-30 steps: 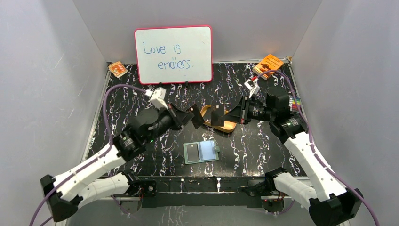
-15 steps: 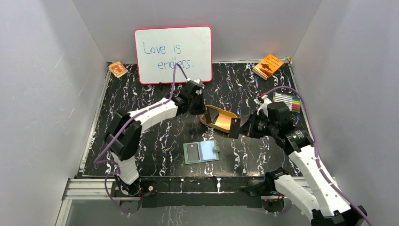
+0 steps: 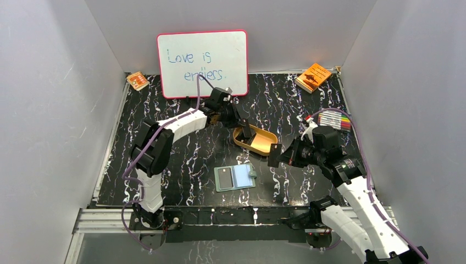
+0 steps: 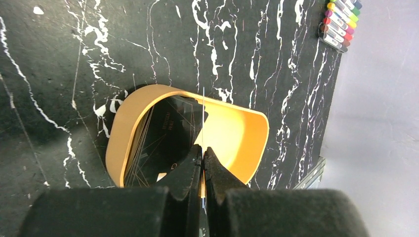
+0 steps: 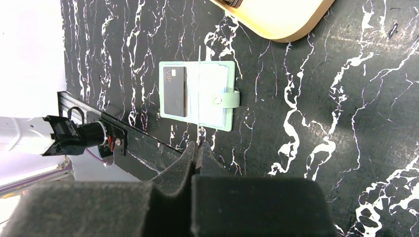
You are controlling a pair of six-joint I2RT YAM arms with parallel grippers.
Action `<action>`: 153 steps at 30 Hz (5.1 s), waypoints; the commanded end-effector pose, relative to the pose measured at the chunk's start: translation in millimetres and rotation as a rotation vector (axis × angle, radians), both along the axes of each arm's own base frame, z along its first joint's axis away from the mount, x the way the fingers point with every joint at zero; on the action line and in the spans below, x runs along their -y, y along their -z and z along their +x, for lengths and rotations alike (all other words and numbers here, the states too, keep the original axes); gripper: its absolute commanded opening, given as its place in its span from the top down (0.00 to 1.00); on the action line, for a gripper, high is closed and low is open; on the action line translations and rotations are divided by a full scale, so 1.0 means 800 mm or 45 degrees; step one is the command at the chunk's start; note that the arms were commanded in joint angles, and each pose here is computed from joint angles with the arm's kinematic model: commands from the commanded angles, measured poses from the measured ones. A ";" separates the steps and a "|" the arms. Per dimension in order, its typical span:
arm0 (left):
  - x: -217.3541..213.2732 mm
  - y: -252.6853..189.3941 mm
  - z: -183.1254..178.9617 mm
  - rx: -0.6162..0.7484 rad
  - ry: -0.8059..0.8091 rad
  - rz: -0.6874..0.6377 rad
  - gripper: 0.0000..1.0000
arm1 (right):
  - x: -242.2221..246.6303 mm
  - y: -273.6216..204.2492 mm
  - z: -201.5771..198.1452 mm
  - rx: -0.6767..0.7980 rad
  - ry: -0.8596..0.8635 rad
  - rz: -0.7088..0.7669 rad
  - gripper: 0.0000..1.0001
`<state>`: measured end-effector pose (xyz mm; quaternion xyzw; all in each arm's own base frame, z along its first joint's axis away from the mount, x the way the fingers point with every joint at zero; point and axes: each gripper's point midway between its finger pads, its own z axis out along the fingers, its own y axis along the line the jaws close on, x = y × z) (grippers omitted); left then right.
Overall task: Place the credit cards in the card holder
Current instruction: Place the credit card in the storage box, then turn over the card slot in the card holder.
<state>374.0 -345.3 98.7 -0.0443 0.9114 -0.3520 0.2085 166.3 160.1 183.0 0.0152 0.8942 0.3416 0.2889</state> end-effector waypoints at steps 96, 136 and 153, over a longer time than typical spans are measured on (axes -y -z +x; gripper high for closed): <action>-0.055 0.048 -0.222 0.103 0.183 0.754 0.31 | -0.048 0.095 -0.076 -0.187 -0.420 0.037 1.00; -0.080 0.108 -0.230 0.040 0.221 1.031 0.80 | -0.057 0.081 -0.073 -0.164 -0.430 0.091 1.00; -0.078 0.091 -0.230 0.079 0.145 0.917 0.92 | -0.105 0.101 -0.043 -0.309 -0.655 0.105 1.00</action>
